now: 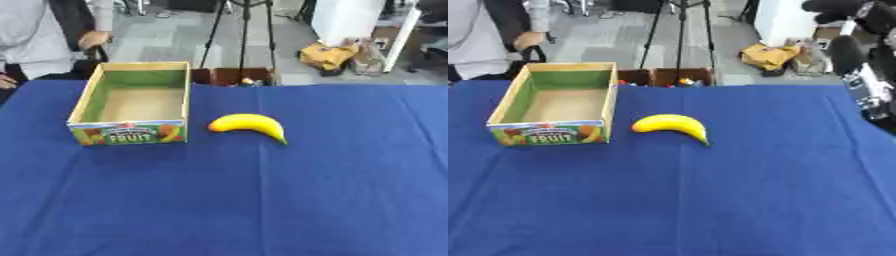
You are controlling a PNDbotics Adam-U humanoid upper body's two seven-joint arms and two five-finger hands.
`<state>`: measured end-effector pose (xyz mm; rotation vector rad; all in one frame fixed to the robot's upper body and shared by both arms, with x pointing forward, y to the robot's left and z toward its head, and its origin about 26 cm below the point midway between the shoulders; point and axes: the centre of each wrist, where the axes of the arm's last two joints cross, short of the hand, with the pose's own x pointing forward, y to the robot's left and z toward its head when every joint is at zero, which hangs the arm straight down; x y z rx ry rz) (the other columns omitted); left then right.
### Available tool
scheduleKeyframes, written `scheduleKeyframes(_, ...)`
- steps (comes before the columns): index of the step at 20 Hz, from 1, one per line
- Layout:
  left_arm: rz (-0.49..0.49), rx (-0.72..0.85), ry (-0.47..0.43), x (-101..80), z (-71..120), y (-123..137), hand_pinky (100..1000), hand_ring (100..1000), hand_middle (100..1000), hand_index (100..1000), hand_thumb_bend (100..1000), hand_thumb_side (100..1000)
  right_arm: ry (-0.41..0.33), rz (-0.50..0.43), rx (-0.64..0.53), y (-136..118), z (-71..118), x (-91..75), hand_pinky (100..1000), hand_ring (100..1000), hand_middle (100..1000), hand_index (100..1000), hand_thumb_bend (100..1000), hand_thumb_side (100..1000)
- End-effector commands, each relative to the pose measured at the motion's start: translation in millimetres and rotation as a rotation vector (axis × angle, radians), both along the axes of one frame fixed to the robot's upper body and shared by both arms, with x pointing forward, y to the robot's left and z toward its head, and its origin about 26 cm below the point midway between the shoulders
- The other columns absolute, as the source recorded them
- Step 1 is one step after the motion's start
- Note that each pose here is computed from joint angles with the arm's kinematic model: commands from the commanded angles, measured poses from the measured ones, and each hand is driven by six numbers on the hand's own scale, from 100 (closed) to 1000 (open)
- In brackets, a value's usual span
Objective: Pick up objects on the table and place them in the box.
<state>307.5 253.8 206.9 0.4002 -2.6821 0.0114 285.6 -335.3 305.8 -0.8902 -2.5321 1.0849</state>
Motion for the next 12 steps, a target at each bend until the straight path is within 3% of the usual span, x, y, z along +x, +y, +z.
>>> scheduleKeyframes(1,-0.009,0.018,-0.021,-3.3,6.7,1,559,667,733,875,100,990,0.013,-0.012,-0.087,4,20.2,-3.9,736,848,762,852,195,1000)
scheduleKeyframes(6,-0.018,0.022,-0.016,-3.4,6.5,0,559,666,733,875,100,990,0.063,-0.033,-0.179,14,30.0,-3.0,741,857,775,861,246,1000)
scheduleKeyframes(12,-0.027,0.023,-0.013,-3.3,6.4,-1,559,666,733,876,100,989,0.151,-0.089,-0.268,20,28.2,3.2,763,874,760,896,304,1000)
